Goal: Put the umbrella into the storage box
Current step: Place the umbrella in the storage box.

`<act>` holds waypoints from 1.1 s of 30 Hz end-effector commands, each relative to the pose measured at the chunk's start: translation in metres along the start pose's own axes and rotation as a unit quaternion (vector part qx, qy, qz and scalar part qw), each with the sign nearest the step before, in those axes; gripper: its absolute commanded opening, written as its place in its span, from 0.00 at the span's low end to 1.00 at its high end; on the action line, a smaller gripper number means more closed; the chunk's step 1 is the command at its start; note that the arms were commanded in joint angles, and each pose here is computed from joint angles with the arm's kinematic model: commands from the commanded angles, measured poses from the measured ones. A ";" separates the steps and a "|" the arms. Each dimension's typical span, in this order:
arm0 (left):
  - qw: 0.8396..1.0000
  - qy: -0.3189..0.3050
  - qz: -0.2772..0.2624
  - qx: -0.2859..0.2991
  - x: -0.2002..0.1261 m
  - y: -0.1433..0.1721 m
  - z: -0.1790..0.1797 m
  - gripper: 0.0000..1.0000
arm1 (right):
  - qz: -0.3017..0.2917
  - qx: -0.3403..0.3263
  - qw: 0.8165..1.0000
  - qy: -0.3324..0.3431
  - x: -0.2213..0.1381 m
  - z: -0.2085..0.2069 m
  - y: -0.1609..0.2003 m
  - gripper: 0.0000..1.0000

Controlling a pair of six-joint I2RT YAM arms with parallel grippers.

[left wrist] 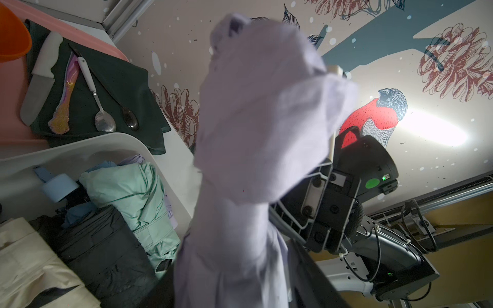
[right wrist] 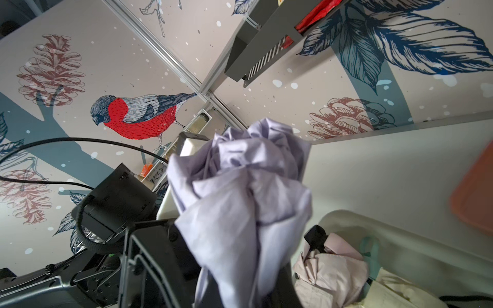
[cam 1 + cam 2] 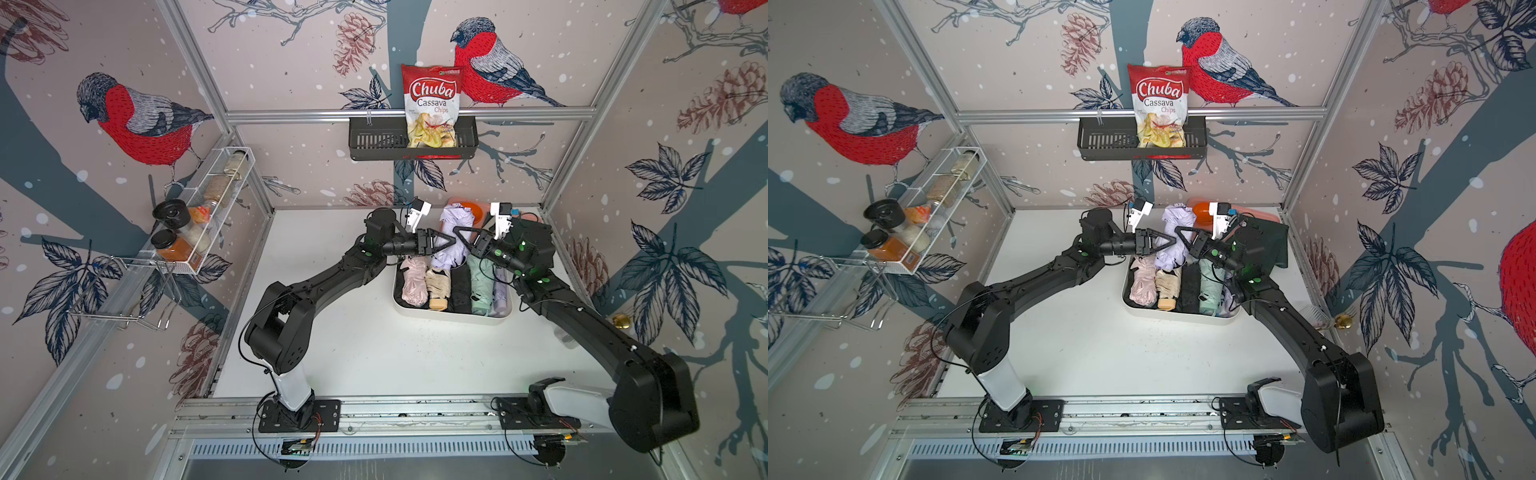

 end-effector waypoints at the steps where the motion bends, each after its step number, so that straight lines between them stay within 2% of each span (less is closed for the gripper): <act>1: 0.999 -0.007 -0.013 0.035 -0.005 -0.007 -0.009 0.83 | -0.011 -0.026 1.000 0.013 -0.007 0.002 -0.009 0.13; 4: 0.998 -0.046 -0.023 0.042 -0.018 -0.008 -0.007 0.92 | -0.022 -0.031 0.998 0.043 -0.022 -0.004 -0.017 0.11; 9: 0.985 -0.158 -0.049 0.050 -0.052 -0.002 0.002 0.92 | -0.037 -0.023 0.992 0.118 -0.060 -0.015 -0.021 0.11; 12: 0.966 -0.247 -0.060 0.038 -0.075 0.006 0.018 0.90 | -0.036 -0.013 0.981 0.189 -0.084 -0.025 -0.014 0.12; 14: 0.950 -0.304 -0.062 0.030 -0.090 0.013 0.031 0.89 | -0.034 -0.002 0.968 0.251 -0.101 -0.036 -0.009 0.12; 20: 0.906 -0.420 -0.051 0.016 -0.113 0.034 0.062 0.89 | -0.043 0.044 0.933 0.354 -0.142 -0.064 0.000 0.12; 23: 0.890 -0.453 -0.039 0.010 -0.117 0.042 0.076 0.88 | -0.039 0.059 0.926 0.372 -0.152 -0.078 0.006 0.12; 25: 0.886 -0.464 -0.030 0.006 -0.117 0.047 0.084 0.86 | -0.033 0.067 0.927 0.367 -0.154 -0.086 0.010 0.12; 28: 0.885 -0.466 -0.019 -0.001 -0.114 0.052 0.094 0.85 | -0.024 0.068 0.935 0.348 -0.150 -0.095 0.016 0.12; 33: 0.885 -0.466 -0.007 -0.011 -0.109 0.057 0.106 0.84 | -0.015 0.069 0.928 0.366 -0.151 -0.112 0.020 0.12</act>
Point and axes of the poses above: each gripper's point midway between its finger pads, its own x axis out along the fingers, its own z axis along the line the jaws close on, y = z × x, the point moved 7 cm from there along -x, back along the fingers, and after that the axes turned 8 degrees about x, right-handed, at the moved point
